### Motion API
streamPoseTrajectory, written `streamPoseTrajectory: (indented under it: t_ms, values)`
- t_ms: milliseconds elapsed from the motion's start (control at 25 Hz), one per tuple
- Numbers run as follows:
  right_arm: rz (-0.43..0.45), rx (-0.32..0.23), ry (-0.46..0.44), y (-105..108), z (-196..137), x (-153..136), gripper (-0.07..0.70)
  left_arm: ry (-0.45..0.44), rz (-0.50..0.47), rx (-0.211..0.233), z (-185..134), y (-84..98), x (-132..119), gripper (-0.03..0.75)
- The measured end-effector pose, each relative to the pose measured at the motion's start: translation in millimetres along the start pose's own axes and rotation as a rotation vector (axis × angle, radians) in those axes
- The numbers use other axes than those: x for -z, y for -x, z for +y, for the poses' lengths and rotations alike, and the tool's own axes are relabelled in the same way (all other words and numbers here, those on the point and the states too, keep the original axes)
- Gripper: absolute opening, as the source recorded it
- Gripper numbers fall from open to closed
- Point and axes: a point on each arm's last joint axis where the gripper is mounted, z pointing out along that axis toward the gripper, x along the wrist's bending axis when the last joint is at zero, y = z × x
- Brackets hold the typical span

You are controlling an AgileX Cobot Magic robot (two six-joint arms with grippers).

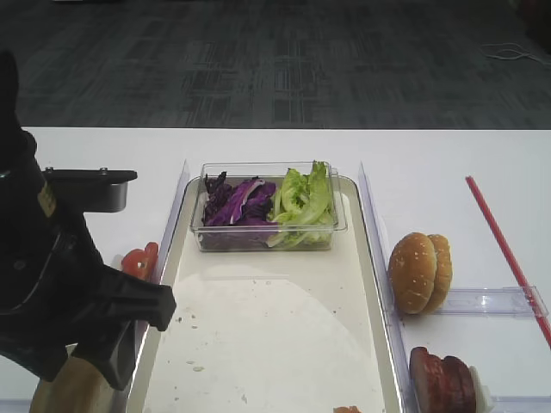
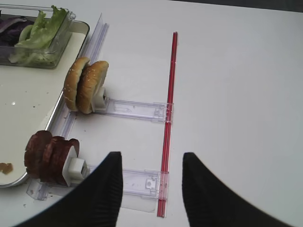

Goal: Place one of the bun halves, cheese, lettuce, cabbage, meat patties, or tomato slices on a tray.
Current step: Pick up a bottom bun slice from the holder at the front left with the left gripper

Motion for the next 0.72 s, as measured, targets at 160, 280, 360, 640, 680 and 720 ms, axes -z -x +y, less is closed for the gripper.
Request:
streamPoseTrajectory:
  t_ms: [160,280,360,640,680,720]
  values:
    - [0.000,0.000,0.000,0,0,0,0.326,-0.023,0.013,0.006,5,1.7,-9,0.414]
    - [0.000,0.000,0.000,0,0,0,0.326,-0.045,0.025,0.010,10,3.1,-17,0.414]
    - [0.000,0.000,0.000,0,0,0,0.326,-0.062,0.034,0.013,14,4.1,-24,0.414]
    - [0.000,0.000,0.000,0,0,0,0.326,-0.106,0.074,0.043,23,5.1,-43,0.414]
    - [0.000,0.000,0.000,0,0,0,0.326,-0.103,0.078,0.048,24,4.9,-44,0.414]
    - [0.000,0.000,0.000,0,0,0,0.326,-0.100,0.087,0.051,24,4.3,-45,0.414]
